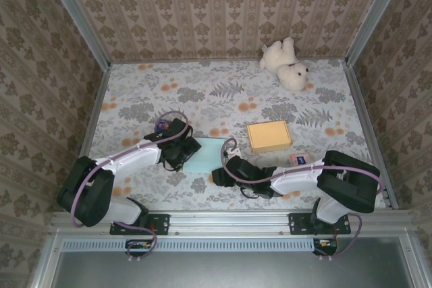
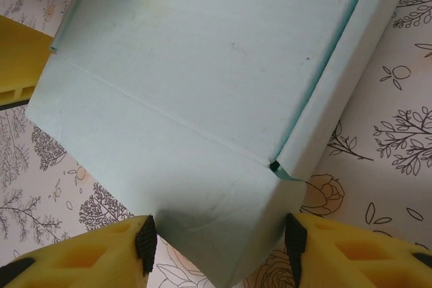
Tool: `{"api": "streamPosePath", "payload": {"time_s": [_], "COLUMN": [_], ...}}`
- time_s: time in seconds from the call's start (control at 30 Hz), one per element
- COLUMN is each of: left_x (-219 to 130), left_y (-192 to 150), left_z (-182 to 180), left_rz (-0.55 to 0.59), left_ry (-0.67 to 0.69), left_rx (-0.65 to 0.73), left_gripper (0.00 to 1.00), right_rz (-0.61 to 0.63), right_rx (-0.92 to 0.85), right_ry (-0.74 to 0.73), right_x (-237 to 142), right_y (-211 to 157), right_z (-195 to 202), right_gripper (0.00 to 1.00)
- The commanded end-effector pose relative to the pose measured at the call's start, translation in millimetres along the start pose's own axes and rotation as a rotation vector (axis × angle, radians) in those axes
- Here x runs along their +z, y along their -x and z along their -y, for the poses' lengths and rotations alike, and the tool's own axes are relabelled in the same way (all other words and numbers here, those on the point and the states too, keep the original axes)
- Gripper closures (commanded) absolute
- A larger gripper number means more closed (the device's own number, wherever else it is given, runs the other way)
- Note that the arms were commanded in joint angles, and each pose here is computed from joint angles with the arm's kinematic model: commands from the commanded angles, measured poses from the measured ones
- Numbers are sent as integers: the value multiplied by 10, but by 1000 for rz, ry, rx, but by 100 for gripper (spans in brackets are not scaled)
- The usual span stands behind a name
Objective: Fold the paper box
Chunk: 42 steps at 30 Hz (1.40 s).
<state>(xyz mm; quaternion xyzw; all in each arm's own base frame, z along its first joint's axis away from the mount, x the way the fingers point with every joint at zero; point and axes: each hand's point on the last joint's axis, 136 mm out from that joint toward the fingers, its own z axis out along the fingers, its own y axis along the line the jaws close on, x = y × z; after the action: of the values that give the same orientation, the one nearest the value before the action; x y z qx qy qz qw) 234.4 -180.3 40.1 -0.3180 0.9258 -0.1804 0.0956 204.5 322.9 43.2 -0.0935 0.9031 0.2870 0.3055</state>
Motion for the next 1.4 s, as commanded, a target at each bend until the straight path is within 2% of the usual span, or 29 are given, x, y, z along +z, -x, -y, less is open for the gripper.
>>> {"api": "streamPosePath", "payload": {"time_s": [0.0, 0.37, 1.0, 1.37], "left_x": [89, 89, 95, 100], "left_y": [-45, -51, -45, -38], "left_z": [-471, -481, -492, -511], "left_rz": [-10, -11, -8, -4], "left_ry": [161, 162, 166, 172], "left_rx": [-38, -38, -42, -44], "left_gripper": [22, 22, 22, 23], "right_rz": [29, 54, 67, 51], "right_rx": [27, 30, -41, -19], "right_ry": [13, 12, -107, -38], "right_x": [3, 17, 41, 34], "right_y": [34, 89, 55, 48], "right_z": [-24, -40, 207, 71], "right_gripper": [44, 47, 54, 56]}}
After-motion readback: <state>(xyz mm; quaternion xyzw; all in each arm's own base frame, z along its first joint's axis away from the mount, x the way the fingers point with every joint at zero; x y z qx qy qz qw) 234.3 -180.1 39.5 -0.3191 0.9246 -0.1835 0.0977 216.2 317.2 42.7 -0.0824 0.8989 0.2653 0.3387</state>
